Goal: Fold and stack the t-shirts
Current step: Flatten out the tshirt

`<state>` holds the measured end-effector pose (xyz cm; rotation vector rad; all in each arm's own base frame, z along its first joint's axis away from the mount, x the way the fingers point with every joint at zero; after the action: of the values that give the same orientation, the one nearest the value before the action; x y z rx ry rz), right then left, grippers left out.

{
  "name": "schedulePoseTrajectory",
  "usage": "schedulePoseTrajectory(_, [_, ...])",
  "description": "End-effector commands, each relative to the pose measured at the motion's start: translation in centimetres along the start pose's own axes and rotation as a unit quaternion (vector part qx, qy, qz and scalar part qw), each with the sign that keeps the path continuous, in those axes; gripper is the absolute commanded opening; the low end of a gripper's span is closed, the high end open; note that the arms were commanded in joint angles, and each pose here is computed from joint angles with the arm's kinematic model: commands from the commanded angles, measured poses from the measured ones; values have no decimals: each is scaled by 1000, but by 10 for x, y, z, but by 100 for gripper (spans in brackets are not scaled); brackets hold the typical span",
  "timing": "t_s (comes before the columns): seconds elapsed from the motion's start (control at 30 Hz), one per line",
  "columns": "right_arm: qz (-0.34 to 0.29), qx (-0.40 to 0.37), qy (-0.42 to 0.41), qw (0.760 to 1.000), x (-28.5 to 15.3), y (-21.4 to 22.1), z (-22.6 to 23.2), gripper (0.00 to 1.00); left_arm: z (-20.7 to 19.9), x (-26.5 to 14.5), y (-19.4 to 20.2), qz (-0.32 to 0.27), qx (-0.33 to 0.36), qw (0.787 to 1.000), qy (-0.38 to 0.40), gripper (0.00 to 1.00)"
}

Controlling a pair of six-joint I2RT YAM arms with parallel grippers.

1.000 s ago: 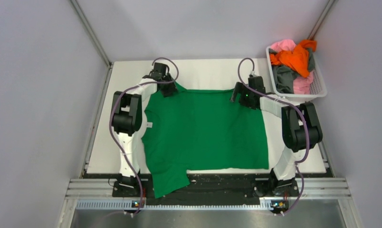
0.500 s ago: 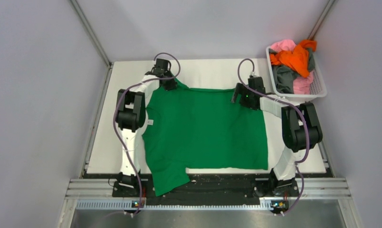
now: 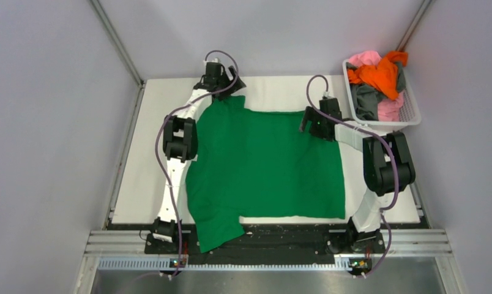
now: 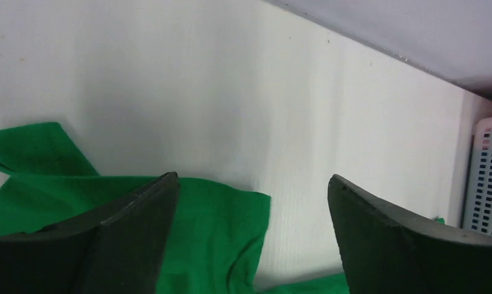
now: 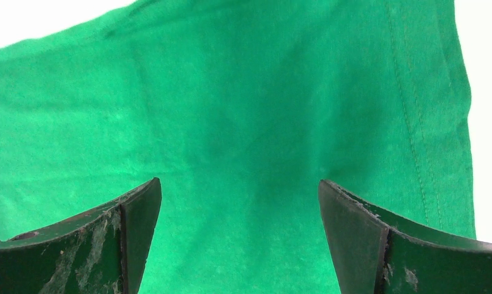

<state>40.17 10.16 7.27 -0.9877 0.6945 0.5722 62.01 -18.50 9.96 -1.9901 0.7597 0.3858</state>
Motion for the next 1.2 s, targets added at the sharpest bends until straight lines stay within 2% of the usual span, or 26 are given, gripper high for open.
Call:
schedulePoseTrajectory(0.0, [-50,4,-15,999,-8,-35,18,97,-30,-14,-36,-44,23,997,53,99])
schedulePoseTrajectory(0.23, [-69,6,-49,996,-5,-52,35,97,-48,-82,-66,-82,68,994,27,99])
schedulePoseTrajectory(0.33, [-64,6,-88,994,4,-56,50,97,-40,-107,-58,-76,73,994,-7,99])
schedulePoseTrajectory(0.43, [-60,13,-127,990,19,-61,66,97,-27,-119,-33,-52,68,996,-20,99])
schedulePoseTrajectory(0.5, [-58,18,-130,990,32,-66,71,97,-18,-118,-12,-29,58,998,-25,99])
schedulePoseTrajectory(0.67, [-59,11,-101,993,71,-76,70,97,5,-105,35,74,38,996,-44,99])
schedulePoseTrajectory(0.83, [-42,24,-59,997,100,-66,56,96,34,-91,69,125,23,987,-95,99])
schedulePoseTrajectory(1.0, [-19,36,-50,998,115,-55,52,96,62,-76,82,158,6,978,-139,99])
schedulePoseTrajectory(1.17, [-15,45,-39,998,126,-54,50,95,79,-55,74,170,-13,974,-148,99])
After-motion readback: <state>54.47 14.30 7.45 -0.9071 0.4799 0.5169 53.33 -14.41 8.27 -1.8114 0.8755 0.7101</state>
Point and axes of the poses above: each gripper's point midway between its finger pads, its own x axis out along the fingers, its own z axis along the line the jaws close on, y = z × x, the point moved 4 cm from there along -x, back along the fingers, and after that the axes turned 8 degrees about x, right-handed, at the moved point
